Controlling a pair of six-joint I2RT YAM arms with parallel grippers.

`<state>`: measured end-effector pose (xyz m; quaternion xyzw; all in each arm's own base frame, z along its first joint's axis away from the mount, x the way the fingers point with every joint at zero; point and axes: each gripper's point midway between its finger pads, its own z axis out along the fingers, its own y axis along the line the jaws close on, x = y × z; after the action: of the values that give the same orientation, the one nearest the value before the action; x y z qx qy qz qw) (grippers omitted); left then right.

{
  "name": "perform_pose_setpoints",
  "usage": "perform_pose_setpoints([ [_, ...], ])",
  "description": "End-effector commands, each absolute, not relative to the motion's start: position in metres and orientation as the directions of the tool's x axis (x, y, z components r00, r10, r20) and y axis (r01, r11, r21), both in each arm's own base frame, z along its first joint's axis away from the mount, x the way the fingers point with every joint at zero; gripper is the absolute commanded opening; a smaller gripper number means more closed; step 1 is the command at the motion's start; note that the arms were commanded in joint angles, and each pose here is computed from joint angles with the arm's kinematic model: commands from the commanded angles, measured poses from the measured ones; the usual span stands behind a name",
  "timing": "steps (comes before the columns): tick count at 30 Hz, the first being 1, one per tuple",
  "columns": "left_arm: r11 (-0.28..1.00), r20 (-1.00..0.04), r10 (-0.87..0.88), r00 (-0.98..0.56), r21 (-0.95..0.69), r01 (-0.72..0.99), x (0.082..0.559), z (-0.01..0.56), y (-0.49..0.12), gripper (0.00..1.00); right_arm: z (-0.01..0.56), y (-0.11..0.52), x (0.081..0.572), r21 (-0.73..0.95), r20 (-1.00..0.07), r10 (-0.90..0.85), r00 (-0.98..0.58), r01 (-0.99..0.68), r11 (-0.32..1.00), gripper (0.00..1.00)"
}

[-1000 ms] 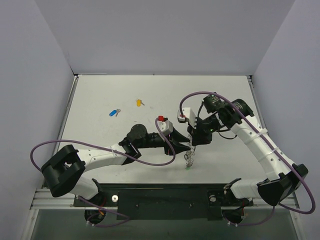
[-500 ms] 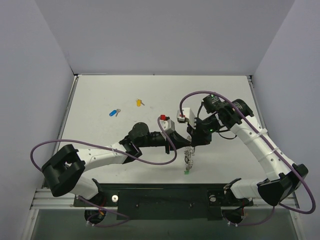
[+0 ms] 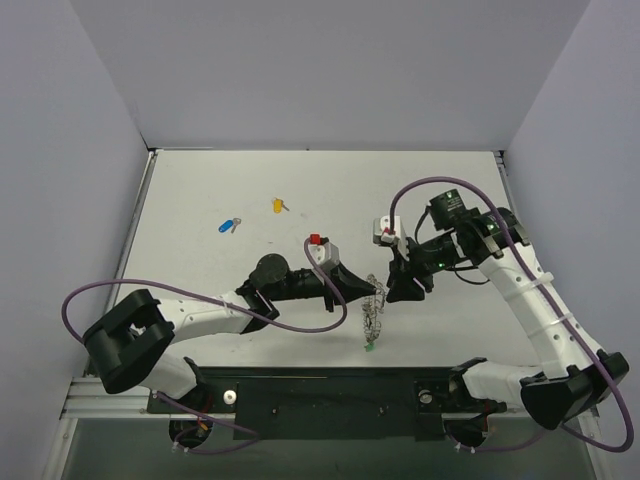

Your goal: Put the keys on the keyring

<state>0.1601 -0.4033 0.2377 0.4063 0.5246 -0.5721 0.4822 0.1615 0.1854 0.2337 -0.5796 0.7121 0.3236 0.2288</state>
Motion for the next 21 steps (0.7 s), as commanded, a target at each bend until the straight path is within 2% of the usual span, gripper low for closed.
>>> perform_pose_setpoints([
  [1,0.013,-0.910,-0.398,-0.118,-0.134,0.991,0.161,0.309,-0.385,0.00,0.249,0.186,0.131,0.152,-0.793,-0.599,-0.109,-0.988,-0.021,0.34],
  [7,-0.012,-0.822,-0.529,-0.212,-0.243,0.970,0.164,0.324,-0.370,0.00,0.246,0.179,0.131,-0.018,-0.806,-0.590,0.055,-0.997,-0.069,0.34],
  [9,-0.045,-0.776,-0.580,-0.248,-0.273,0.961,0.163,0.330,-0.365,0.00,0.247,0.182,0.143,-0.089,-0.820,-0.566,0.084,-0.996,-0.019,0.35],
  [12,-0.075,-0.738,-0.595,-0.318,-0.343,0.936,0.166,0.327,-0.364,0.00,0.273,0.195,0.171,-0.206,-0.881,-0.456,0.123,-0.969,0.137,0.36],
  [14,-0.083,-0.738,-0.594,-0.321,-0.341,0.937,0.164,0.328,-0.364,0.00,0.280,0.198,0.181,-0.216,-0.903,-0.413,0.118,-0.956,0.199,0.36],
  [21,-0.064,-0.762,-0.601,-0.242,-0.256,0.965,0.160,0.336,-0.361,0.00,0.256,0.203,0.170,-0.136,-0.904,-0.424,0.052,-0.976,0.172,0.36],
])
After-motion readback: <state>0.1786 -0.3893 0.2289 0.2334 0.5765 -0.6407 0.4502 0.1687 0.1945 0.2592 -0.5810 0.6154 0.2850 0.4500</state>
